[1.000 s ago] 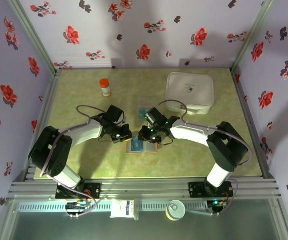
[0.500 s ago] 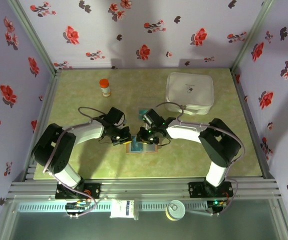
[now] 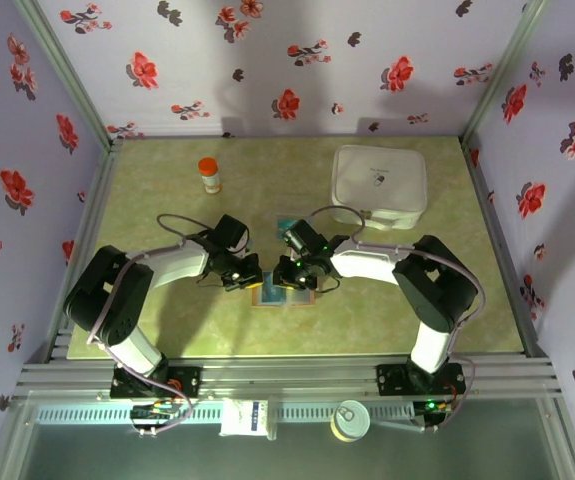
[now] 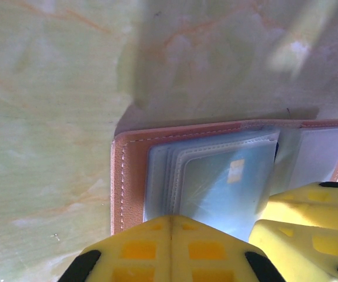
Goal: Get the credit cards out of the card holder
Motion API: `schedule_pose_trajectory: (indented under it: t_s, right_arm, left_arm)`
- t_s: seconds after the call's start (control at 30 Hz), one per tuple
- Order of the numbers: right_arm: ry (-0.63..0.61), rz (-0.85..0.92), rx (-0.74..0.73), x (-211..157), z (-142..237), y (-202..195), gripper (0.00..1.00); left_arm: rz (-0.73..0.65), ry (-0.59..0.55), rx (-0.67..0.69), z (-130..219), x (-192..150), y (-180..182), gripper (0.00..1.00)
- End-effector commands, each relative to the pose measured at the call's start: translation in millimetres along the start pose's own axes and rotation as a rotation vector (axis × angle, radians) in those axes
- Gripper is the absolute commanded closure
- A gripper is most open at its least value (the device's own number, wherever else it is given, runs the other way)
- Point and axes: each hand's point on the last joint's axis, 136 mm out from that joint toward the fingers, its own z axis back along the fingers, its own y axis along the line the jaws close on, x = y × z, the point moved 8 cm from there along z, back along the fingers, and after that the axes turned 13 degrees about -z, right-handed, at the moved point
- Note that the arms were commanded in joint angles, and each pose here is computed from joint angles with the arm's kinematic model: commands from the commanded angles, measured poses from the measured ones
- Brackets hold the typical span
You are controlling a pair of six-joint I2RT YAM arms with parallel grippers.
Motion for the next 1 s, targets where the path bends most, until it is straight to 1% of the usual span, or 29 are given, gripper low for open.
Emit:
schedule_pose_trajectory:
  t_s: [0.0,0.13,0.4,0.77,0.97]
  right_arm:
    - [-0.034,0.011,-0.071,1,3,-5,0.76]
    - [-0.047,0.017,-0.086,1,8,-6,0.76]
    - [-0.047,0.02,-0.066,-1,14,-2,0.76]
    - [-0.057,0.022,-0.064,-2,20,-2,0.76]
    - [-0.07,0.02,-0.031,0,24,0,0.75]
  left_arm:
    - [-0.006,0.025,0.043,-2,-3,7,0.99]
    - [-0.008,0.023,0.043,1,-2,6,0.98]
    - [-0.015,0.016,0.04,2,-1,4,0.98]
    - [-0.04,-0.02,0.011,18,8,-10,0.97]
    - [-0.052,-0.011,0.003,15,5,-17,0.97]
